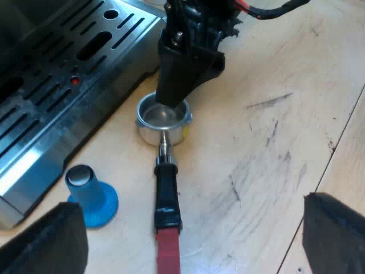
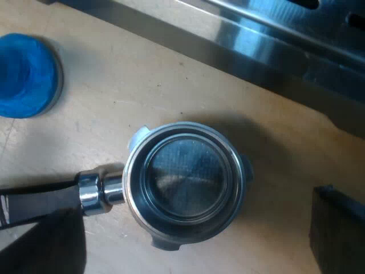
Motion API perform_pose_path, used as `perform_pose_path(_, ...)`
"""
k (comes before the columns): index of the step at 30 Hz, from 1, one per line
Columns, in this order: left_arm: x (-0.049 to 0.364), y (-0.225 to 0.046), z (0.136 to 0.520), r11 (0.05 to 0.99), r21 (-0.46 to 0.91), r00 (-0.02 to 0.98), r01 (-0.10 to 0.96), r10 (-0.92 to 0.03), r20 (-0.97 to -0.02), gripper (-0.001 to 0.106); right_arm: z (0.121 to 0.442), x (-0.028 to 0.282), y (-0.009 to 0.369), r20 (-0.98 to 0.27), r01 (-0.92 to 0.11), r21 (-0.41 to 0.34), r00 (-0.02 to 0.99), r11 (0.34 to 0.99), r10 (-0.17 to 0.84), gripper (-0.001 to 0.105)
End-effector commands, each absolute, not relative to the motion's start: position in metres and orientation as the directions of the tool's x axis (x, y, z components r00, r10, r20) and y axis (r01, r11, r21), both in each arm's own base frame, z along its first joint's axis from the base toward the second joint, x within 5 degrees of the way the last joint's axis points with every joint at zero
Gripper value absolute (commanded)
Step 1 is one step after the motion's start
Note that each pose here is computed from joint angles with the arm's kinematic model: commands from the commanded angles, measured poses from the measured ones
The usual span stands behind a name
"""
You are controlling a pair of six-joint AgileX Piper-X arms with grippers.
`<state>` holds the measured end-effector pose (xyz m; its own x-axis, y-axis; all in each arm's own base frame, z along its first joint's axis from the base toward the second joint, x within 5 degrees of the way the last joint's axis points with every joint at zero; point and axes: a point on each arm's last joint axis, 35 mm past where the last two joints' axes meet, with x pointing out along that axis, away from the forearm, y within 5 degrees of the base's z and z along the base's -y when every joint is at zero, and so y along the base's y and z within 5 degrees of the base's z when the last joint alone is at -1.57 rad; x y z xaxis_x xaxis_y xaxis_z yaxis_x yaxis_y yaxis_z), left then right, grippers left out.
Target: Put the handle in the coffee machine
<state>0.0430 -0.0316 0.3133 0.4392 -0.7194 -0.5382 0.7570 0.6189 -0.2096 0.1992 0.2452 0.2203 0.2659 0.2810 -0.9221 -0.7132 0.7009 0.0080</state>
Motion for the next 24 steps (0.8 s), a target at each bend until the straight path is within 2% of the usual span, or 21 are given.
perform_pose_path(1, 0.043, -0.031, 0.313, 0.629, -0.211, 0.447, 0.748, -0.713, -0.54, 0.078, 0.217, 0.204, 0.25, -0.927, -0.749, -0.003, 0.25, 0.662, 0.279, 0.081)
perform_pose_path(8, 0.043, -0.031, 0.313, 0.629, -0.211, 0.447, 0.748, -0.713, -0.54, 0.078, 0.204, 0.213, 0.26, -0.94, -0.789, -0.027, 0.229, 0.614, 0.253, 0.081)
perform_pose_path(11, 0.043, -0.031, 0.313, 0.629, -0.211, 0.447, 0.748, -0.713, -0.54, 0.078, 0.197, 0.216, 0.265, -0.947, -0.801, -0.014, 0.202, 0.598, 0.248, 0.081)
perform_pose_path(17, 0.043, -0.031, 0.313, 0.629, -0.211, 0.447, 0.748, -0.713, -0.54, 0.078, 0.179, 0.218, 0.268, -0.961, -0.808, -0.015, 0.174, 0.59, 0.214, 0.081)
perform_pose_path(24, 0.043, -0.031, 0.313, 0.629, -0.211, 0.447, 0.748, -0.713, -0.54, 0.078, 0.167, 0.221, 0.274, -0.961, -0.816, 0.032, 0.134, 0.577, 0.243, 0.081)
